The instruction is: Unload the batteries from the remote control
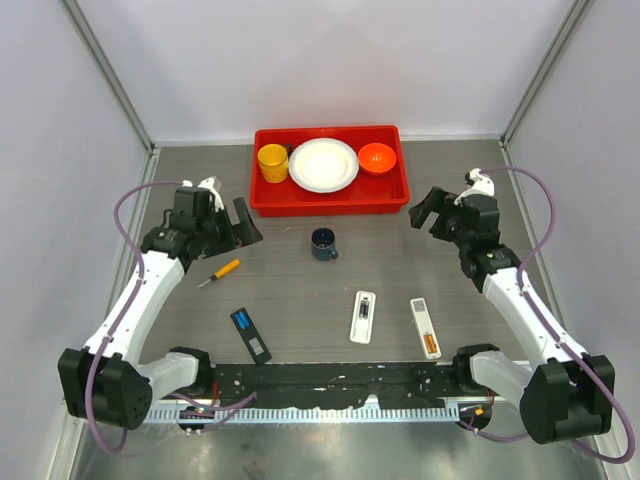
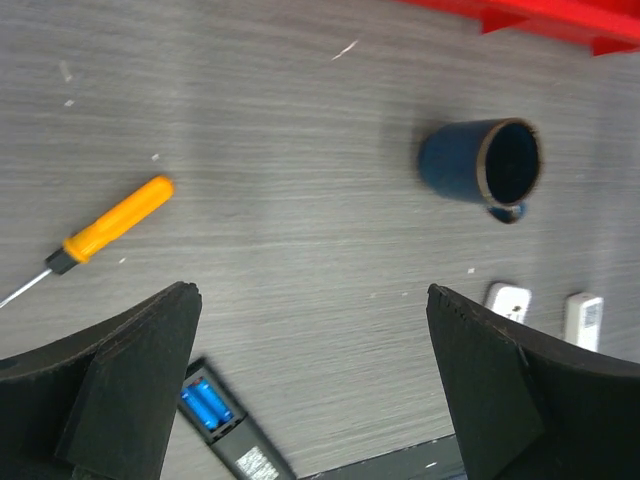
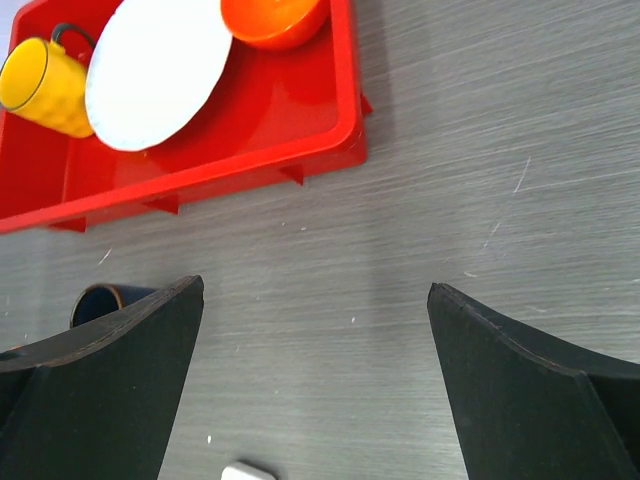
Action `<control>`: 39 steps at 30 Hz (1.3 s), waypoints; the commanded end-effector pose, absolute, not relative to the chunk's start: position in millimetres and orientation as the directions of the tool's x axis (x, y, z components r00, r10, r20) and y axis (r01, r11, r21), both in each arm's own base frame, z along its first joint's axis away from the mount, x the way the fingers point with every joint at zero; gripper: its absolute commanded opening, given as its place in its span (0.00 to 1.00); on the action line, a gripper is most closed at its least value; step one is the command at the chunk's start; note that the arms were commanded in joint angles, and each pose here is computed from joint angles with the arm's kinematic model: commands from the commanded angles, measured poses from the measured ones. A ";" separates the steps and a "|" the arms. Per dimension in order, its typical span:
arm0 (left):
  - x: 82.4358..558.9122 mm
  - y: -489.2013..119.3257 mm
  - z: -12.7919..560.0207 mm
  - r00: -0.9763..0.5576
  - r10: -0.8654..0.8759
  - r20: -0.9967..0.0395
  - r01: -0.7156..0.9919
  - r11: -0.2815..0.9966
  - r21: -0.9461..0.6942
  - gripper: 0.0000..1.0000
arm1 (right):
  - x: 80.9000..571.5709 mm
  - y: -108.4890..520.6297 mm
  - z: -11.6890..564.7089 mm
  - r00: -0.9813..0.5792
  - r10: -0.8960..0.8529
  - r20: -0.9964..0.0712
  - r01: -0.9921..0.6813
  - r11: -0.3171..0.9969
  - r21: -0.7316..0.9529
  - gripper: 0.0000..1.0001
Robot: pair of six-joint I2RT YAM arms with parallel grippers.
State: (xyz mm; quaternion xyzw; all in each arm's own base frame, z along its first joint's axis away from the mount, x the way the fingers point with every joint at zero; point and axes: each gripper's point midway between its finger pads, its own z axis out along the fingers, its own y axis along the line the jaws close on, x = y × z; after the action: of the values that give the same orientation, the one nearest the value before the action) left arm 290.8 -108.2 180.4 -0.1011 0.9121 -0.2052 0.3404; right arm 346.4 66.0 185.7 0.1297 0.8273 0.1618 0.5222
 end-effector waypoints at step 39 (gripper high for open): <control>306.9 -28.5 17.7 -0.994 0.102 -0.037 0.093 0.976 0.196 0.60 | 300.5 87.8 132.9 -0.557 0.383 -0.737 -0.014 0.883 0.469 0.99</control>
State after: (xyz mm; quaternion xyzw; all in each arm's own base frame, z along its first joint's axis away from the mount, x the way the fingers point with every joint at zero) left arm 296.5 -25.7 23.0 0.0383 0.9933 0.1054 0.0276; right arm 294.5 84.7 118.0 0.1128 0.8690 0.2056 0.4357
